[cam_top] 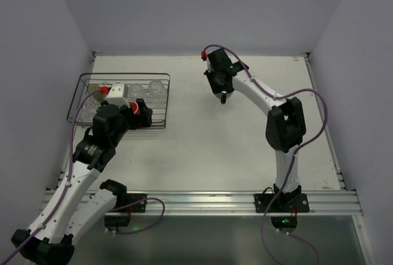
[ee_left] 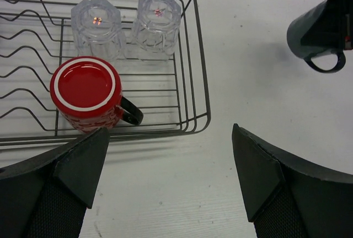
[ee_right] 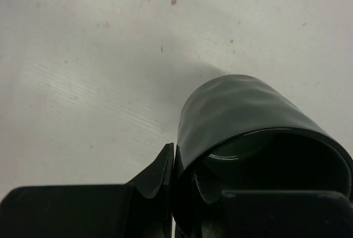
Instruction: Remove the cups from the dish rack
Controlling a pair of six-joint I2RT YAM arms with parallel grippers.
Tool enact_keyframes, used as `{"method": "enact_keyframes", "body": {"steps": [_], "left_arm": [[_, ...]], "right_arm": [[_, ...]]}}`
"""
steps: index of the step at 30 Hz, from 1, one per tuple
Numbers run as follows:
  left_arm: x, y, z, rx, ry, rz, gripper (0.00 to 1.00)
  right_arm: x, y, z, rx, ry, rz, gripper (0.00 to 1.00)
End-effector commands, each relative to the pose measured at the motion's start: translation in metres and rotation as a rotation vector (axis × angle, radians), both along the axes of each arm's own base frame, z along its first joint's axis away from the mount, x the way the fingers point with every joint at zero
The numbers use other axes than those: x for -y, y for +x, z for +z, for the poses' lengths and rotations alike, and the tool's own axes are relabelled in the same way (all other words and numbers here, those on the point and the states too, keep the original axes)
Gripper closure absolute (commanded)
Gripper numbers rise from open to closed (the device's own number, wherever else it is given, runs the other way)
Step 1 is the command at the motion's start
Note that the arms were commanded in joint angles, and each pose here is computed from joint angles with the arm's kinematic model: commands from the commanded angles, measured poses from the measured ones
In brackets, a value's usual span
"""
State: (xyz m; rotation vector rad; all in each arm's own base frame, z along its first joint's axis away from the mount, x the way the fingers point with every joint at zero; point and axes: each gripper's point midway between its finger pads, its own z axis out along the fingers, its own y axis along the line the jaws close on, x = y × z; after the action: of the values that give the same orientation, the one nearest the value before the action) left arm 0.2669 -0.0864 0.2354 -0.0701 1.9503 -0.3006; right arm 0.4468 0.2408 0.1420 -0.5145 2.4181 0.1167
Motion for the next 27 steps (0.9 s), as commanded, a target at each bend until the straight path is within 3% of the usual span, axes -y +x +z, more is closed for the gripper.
{"method": "enact_keyframes", "body": {"steps": [1, 9, 21, 27], "left_arm": [[-0.003, 0.007, 0.001, 0.03, 0.03, 0.0, 0.0], [-0.012, 0.011, -0.007, 0.006, 0.027, 0.018, 0.0], [-0.05, 0.028, -0.04, -0.131, 0.092, 0.18, 0.0], [-0.057, 0.038, -0.04, -0.156, 0.098, 0.228, 0.0]], "right_arm": [[0.01, -0.004, 0.011, -0.011, -0.113, 0.078, 1.0], [-0.003, -0.01, -0.031, -0.096, -0.106, 0.116, 0.99], [-0.016, -0.027, -0.057, -0.153, -0.028, 0.166, 0.82], [-0.016, -0.025, -0.022, -0.068, 0.017, 0.149, 0.43]]}}
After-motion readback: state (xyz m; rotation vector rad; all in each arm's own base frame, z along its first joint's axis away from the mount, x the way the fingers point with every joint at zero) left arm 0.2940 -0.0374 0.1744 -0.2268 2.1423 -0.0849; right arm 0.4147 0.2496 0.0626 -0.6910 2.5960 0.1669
